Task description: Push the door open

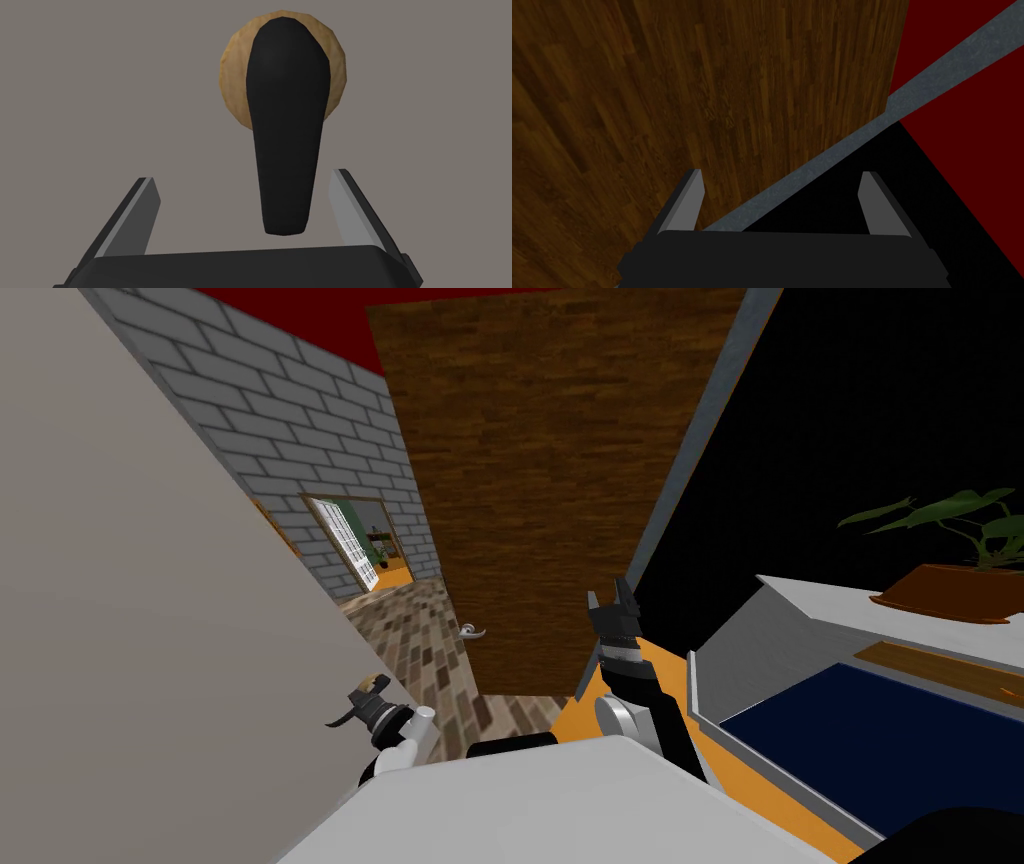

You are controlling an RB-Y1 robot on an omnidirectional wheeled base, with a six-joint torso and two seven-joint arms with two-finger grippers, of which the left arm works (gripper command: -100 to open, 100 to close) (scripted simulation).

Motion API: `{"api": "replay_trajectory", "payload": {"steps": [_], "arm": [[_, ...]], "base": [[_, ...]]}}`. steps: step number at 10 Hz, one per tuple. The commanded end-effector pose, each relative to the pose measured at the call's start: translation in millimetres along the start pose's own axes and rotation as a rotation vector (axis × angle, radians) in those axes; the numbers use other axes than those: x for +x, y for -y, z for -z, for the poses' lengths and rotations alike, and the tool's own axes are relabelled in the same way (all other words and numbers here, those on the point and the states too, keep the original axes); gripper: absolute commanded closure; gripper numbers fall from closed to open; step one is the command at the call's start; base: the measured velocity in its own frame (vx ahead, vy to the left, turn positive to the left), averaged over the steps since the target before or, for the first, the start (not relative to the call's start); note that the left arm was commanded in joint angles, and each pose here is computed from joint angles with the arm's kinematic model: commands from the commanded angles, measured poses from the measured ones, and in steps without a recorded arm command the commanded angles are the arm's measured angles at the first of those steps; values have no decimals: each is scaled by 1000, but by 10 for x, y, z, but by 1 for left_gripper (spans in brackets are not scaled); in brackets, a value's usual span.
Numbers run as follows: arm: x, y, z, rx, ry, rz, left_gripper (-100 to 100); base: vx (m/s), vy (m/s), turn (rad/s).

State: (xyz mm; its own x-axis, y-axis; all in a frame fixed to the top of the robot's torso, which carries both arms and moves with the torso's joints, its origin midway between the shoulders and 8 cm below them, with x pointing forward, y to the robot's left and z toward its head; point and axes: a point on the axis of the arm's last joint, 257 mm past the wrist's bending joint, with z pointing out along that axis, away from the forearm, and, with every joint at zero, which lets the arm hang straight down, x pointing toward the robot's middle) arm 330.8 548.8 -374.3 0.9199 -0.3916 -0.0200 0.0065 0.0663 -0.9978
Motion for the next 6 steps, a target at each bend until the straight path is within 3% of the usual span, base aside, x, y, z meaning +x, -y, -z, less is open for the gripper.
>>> {"api": "replay_trajectory", "payload": {"steps": [1,2,4,5,6], "arm": [[-30,3,30,0,10,1,-100],[-30,3,30,0,10,1,-100],[-42,-155,276,-43,32,12,-100],[-29,-103,190,-33,26,9,-100],[-29,-103,190,-33,26,9,100]], "base": [[60,148,-42],[14,37,13],[36,128,-170],[27,72,-44],[-7,-14,37]]}}
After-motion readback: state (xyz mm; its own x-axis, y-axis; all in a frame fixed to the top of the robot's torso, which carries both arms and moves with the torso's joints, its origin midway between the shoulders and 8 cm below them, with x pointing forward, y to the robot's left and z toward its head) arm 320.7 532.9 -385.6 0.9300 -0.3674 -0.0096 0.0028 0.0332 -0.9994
